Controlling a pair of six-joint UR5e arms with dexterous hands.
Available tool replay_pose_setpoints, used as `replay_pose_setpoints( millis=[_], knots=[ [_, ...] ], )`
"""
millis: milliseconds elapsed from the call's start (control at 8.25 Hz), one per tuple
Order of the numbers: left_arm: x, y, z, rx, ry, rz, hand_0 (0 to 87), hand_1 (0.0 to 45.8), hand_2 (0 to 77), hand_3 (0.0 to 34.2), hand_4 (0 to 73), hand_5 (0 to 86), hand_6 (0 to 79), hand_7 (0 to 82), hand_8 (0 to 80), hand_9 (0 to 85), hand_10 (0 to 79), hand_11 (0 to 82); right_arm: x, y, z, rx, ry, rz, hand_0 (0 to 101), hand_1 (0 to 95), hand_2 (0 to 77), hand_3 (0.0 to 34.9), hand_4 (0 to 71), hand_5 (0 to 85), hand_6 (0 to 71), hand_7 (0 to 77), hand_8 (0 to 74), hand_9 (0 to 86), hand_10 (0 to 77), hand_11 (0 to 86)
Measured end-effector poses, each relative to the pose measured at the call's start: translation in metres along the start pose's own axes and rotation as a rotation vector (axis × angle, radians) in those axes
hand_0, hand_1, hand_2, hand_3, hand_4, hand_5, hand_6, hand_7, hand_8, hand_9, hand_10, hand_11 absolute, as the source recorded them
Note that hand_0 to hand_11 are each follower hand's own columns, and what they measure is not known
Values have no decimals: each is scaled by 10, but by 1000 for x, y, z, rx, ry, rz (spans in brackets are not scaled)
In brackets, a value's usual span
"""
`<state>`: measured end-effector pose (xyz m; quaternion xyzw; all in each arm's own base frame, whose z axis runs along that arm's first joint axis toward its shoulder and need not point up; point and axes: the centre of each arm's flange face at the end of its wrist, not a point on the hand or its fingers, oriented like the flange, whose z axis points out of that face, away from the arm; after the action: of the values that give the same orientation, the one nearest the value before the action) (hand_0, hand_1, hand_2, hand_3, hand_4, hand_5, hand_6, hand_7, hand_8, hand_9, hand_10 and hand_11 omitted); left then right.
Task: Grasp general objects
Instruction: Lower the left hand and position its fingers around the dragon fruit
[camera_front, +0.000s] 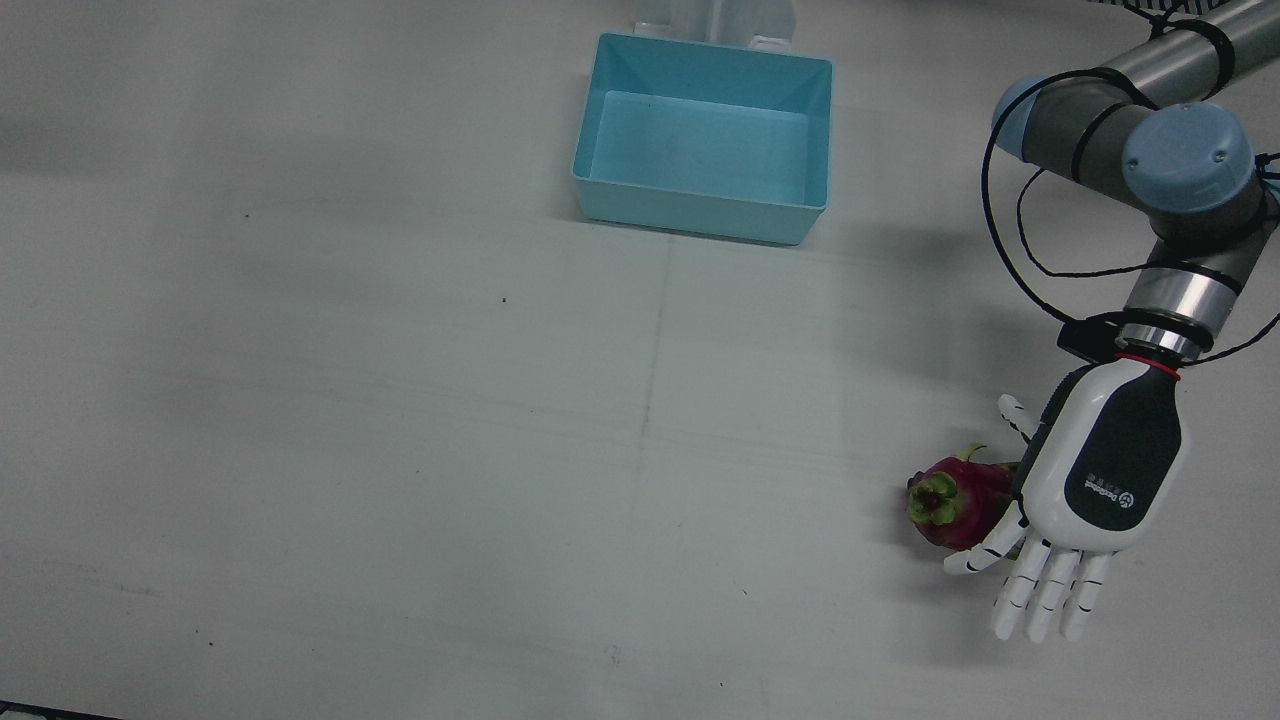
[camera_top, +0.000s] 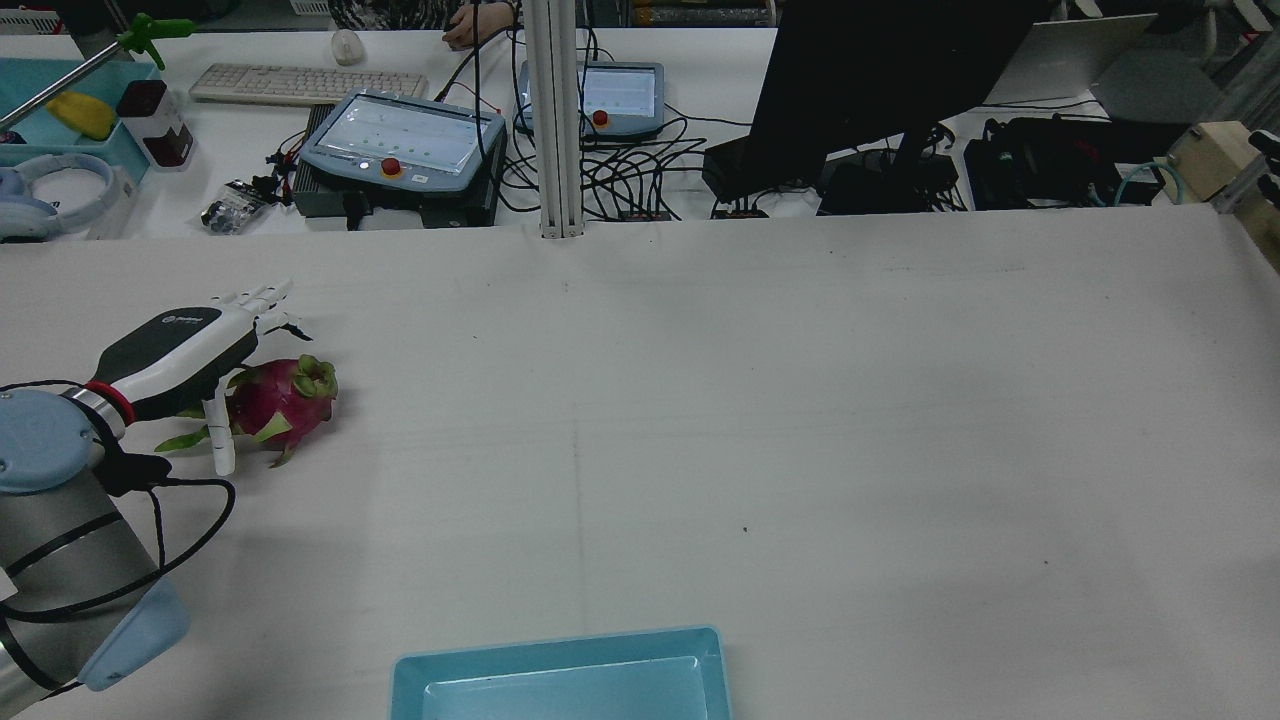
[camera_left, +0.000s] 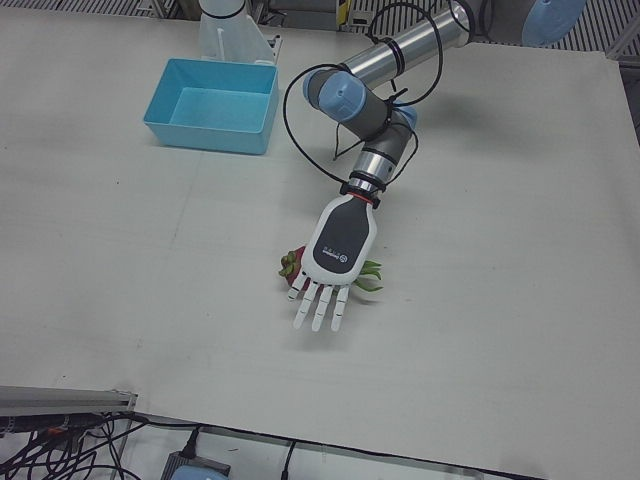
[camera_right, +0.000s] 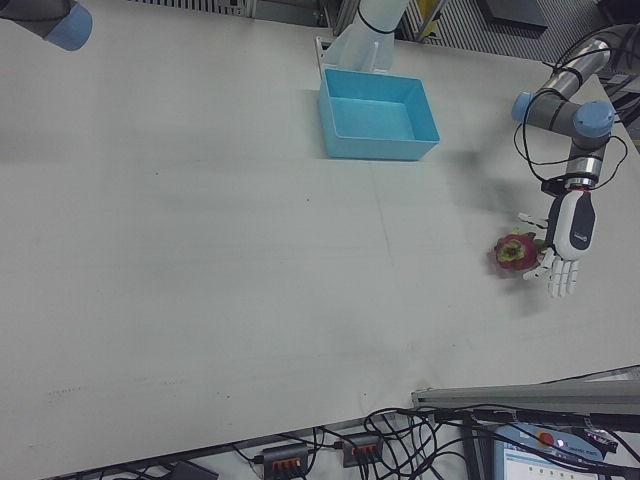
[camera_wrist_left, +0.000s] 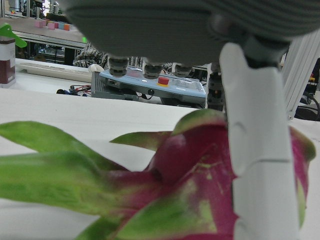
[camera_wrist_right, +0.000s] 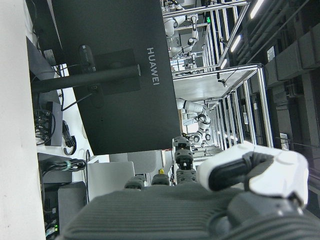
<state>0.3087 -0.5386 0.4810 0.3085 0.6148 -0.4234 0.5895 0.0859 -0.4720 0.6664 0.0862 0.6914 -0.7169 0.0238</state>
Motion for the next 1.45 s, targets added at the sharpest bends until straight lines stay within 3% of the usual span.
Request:
replay_pose_setpoints(
  millis=[848,970,1091,1212,1333,1455],
  knots=[
    [-22,13,7,-20,-25,7,543,0,5,104,27,344,11,71,71,16,27,76,0,0,0,1,1,0,0,404,774,0,0,0,0,0,0,5,0,5],
    [-21,13,7,-19,-25,7,545,0,5,94,22,447,11,120,93,22,44,76,0,0,0,1,1,0,0,404,774,0,0,0,0,0,0,5,0,5],
    [-20,12,7,-5,-22,8,543,0,5,58,27,578,76,207,93,22,44,76,0,0,0,1,1,0,0,404,774,0,0,0,0,0,0,5,0,5],
    [-18,10,6,13,-19,8,543,0,5,58,27,578,76,207,131,114,60,98,0,0,0,1,1,0,0,404,774,0,0,0,0,0,0,5,0,5],
    [-17,9,5,28,-18,9,550,0,0,11,147,693,213,425,229,273,93,164,0,0,0,1,1,0,0,404,774,0,0,0,0,0,0,5,0,5],
    [-17,12,5,29,-21,11,565,0,0,0,235,704,311,535,305,365,114,202,0,0,0,1,1,0,0,404,774,0,0,0,0,0,0,5,0,5]
  ],
)
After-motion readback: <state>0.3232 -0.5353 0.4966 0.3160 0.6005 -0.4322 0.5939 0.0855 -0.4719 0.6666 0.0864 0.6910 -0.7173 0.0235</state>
